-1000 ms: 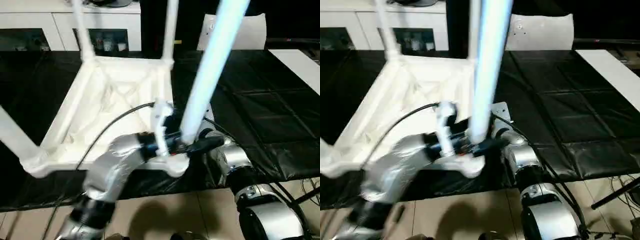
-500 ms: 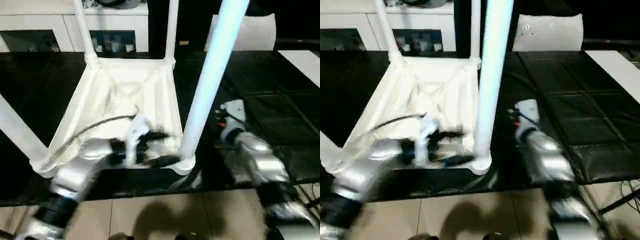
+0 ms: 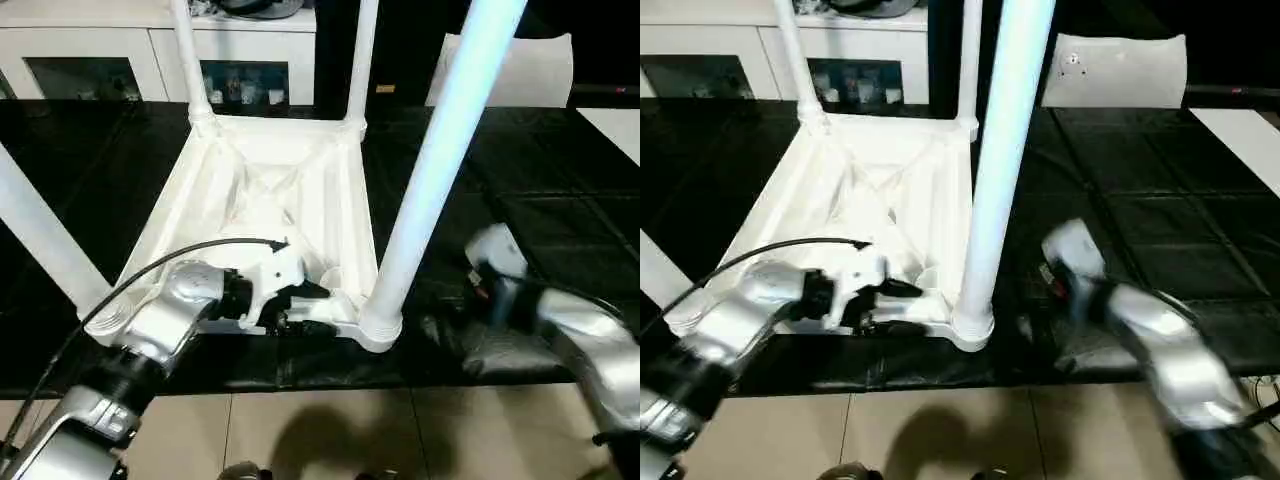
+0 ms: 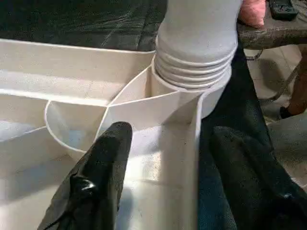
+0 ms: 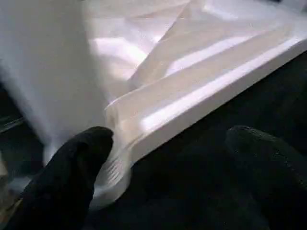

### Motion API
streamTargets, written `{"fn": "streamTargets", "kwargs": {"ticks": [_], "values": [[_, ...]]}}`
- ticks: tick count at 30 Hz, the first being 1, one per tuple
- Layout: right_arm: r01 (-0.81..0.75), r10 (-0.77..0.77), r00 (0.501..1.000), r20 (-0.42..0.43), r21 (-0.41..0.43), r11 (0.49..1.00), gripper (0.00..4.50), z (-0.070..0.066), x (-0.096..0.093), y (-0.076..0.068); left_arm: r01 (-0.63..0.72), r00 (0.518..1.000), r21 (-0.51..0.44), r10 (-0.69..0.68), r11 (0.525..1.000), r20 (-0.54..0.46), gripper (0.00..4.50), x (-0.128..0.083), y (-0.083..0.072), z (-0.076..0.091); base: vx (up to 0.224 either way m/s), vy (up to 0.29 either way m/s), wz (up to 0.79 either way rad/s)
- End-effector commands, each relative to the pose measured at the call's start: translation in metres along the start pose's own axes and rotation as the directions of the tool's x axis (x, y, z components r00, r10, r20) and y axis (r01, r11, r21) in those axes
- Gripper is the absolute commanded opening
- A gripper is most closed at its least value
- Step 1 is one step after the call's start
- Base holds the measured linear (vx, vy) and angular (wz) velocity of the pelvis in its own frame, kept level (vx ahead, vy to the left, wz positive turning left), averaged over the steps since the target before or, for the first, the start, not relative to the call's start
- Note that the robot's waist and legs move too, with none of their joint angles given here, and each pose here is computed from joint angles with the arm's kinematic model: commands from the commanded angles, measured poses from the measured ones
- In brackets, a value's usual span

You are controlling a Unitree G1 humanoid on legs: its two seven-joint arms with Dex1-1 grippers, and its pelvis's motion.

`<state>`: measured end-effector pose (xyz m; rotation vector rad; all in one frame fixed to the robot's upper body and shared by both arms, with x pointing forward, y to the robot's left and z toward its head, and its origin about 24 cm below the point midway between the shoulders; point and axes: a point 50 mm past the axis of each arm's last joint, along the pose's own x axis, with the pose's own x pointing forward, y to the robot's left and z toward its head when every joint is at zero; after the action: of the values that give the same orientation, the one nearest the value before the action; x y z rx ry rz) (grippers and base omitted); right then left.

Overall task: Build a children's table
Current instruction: Rotate table base

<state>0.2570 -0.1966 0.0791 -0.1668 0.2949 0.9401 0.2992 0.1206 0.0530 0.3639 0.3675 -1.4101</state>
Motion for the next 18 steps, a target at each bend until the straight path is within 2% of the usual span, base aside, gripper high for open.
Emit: {"fn": "streamTargets", "kwargs": {"ticks": [1, 8, 9, 14, 15, 18], "values": [[-0.065, 0.064, 0.998, 0.013, 0.011, 0.998, 4.50, 0.005, -0.003, 0.009, 0.039, 0.999, 0.030, -0.038, 0.999, -0.015, 2.56, 0.002, 0.002, 0.003, 0.000, 0.000, 0.00], [-0.087, 0.088, 0.996, -0.011, 0.021, 0.996, 4.50, 0.006, -0.009, 0.017, 0.092, 0.996, 0.021, -0.092, 0.996, -0.024, 2.01, 0.006, 0.001, 0.001, 0.000, 0.000, 0.00], [-0.089, 0.089, 0.996, -0.011, 0.025, 0.996, 4.50, 0.006, -0.009, 0.017, 0.096, 0.995, 0.018, -0.096, 0.995, -0.025, 1.74, 0.006, 0.001, 0.000, 0.000, 0.000, 0.00], [-0.115, 0.116, 0.993, -0.020, 0.038, 0.993, 4.50, 0.007, -0.010, 0.021, 0.102, 0.994, 0.017, -0.102, 0.995, -0.034, 1.61, 0.007, 0.001, -0.001, 0.000, 0.000, 0.00], [-0.132, 0.133, 0.991, -0.024, 0.042, 0.990, 4.50, 0.008, -0.010, 0.023, 0.104, 0.994, 0.014, -0.104, 0.994, -0.031, 1.32, 0.007, 0.001, -0.002, 0.000, 0.000, 0.00], [-0.144, 0.145, 0.989, -0.028, 0.045, 0.989, 4.50, 0.009, -0.010, 0.025, 0.111, 0.993, 0.008, -0.111, 0.994, -0.032, 1.14, 0.007, 0.001, -0.003, 0.000, 0.000, 0.00]]}}
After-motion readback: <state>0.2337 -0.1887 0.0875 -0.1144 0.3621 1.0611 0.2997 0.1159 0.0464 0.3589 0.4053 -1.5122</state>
